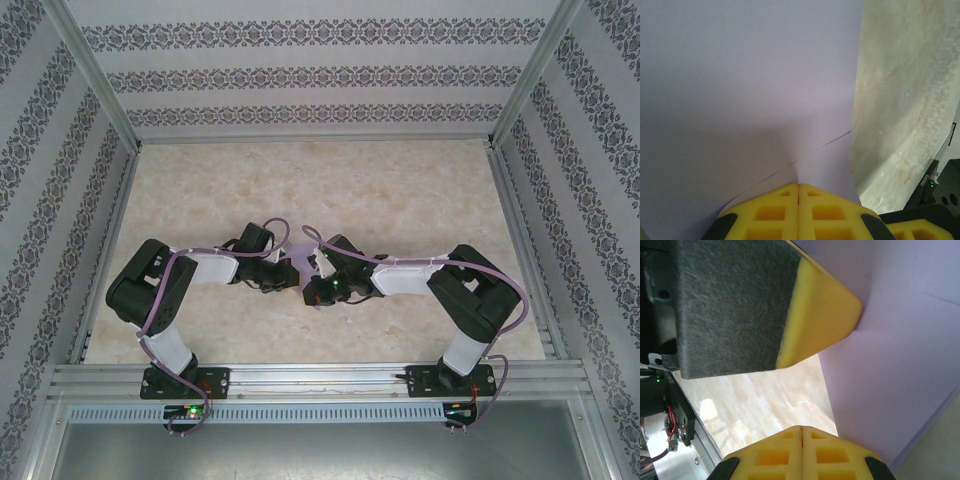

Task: Fold a paper plane with a square sheet of paper (fold left side to right side)
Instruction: Third fold the triangle at the center of the table.

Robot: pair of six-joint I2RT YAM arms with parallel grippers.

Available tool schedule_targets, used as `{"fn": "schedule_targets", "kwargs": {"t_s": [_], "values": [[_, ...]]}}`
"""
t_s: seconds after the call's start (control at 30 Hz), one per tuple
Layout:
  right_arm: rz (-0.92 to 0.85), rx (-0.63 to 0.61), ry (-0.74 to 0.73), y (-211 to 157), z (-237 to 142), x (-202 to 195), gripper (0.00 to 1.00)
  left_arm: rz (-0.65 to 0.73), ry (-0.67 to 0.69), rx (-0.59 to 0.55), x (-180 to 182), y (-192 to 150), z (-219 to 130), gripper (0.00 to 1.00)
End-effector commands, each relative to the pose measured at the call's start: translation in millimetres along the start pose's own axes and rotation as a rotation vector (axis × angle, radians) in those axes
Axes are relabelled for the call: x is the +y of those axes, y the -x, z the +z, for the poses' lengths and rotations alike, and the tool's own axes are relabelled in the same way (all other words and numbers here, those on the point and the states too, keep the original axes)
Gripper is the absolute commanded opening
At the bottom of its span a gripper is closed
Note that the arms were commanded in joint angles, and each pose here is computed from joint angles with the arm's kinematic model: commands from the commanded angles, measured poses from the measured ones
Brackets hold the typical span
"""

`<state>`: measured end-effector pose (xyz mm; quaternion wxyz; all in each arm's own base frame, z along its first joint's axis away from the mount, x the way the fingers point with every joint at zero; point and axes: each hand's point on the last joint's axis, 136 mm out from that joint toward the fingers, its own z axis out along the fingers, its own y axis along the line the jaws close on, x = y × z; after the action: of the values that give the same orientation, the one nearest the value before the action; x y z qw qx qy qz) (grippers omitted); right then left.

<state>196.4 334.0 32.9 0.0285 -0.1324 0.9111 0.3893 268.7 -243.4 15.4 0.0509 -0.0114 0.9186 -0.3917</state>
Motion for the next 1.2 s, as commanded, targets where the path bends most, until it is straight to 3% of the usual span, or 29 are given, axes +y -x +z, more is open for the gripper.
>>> {"fn": "schedule_targets", "kwargs": {"t_s": [0.0, 1.17], "values": [[0.031, 0.021, -0.012, -6.6, 5.9, -8.8, 0.00, -0.060, 0.174, 0.032, 46.3, -16.4, 10.5, 0.06], [0.103, 0.088, -0.053, -29.6, 14.0, -33.8, 0.00, -0.058, 0.205, 0.032, 49.9, -14.1, 9.0, 0.06]]}}
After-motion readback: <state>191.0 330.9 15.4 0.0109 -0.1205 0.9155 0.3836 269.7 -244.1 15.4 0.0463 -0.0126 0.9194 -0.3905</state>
